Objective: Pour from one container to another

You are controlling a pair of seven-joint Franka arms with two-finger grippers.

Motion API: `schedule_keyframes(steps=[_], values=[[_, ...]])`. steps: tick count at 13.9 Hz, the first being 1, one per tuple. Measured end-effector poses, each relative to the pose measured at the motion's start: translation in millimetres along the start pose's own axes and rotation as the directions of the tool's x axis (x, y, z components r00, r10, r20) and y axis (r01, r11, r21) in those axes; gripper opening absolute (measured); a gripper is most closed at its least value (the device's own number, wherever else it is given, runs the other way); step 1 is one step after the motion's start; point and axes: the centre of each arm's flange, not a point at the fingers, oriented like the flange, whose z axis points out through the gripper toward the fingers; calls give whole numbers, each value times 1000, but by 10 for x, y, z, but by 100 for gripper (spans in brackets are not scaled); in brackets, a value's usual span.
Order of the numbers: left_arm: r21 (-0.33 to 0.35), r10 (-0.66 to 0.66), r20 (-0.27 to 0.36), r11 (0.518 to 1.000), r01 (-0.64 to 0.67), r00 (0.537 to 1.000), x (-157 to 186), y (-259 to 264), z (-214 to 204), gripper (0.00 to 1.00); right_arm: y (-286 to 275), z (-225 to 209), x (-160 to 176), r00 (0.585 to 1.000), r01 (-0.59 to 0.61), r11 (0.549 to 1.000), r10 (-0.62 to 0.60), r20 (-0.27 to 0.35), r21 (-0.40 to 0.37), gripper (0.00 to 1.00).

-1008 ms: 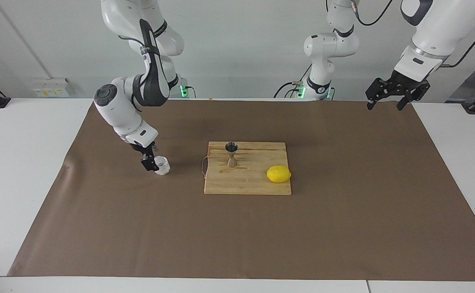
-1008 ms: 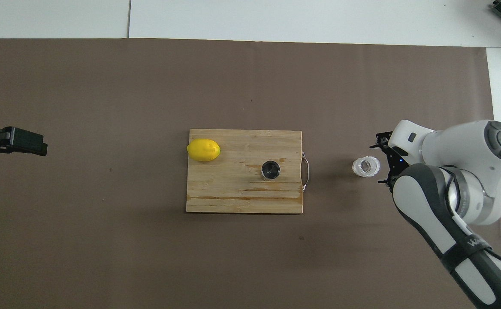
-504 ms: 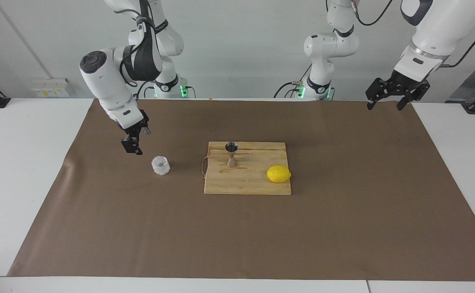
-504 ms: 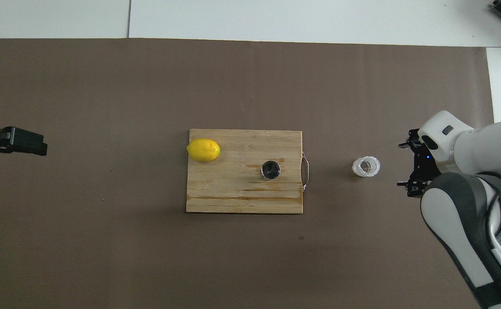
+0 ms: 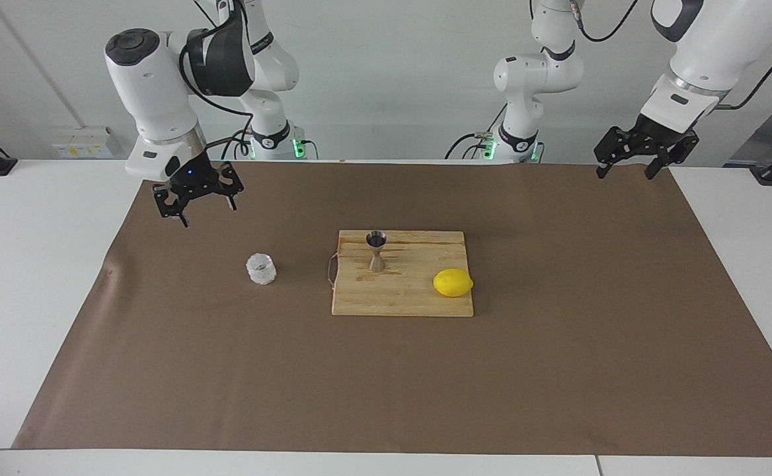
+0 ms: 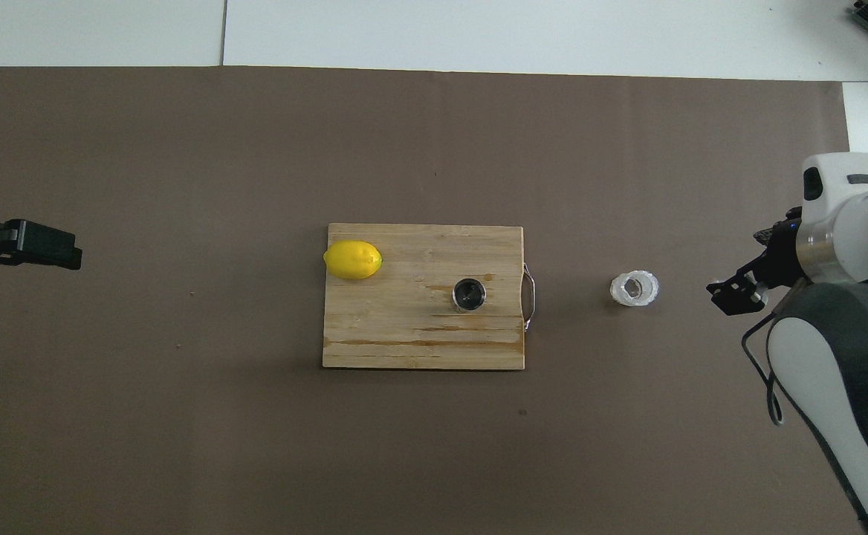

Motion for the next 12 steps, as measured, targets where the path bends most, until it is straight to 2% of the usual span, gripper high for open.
schedule_keyframes(steps=[3, 5, 9, 12], values=[[0, 0, 0, 1000, 0, 1000, 0, 0, 0, 100, -42, -236, 15, 964, -267, 964, 267, 24, 1, 100], [0, 0, 0, 1000, 0, 1000, 0, 0, 0, 100, -182, -382, 55, 929, -369, 929, 369, 29, 0, 100], [0, 0, 0, 1000, 0, 1000, 0, 0, 0, 100, -598, -481, 171, 880, -476, 880, 475, 19, 4, 100], [0, 0, 0, 1000, 0, 1000, 0, 0, 0, 100, -584, -565, 184, 872, -489, 872, 489, 5, 9, 100]])
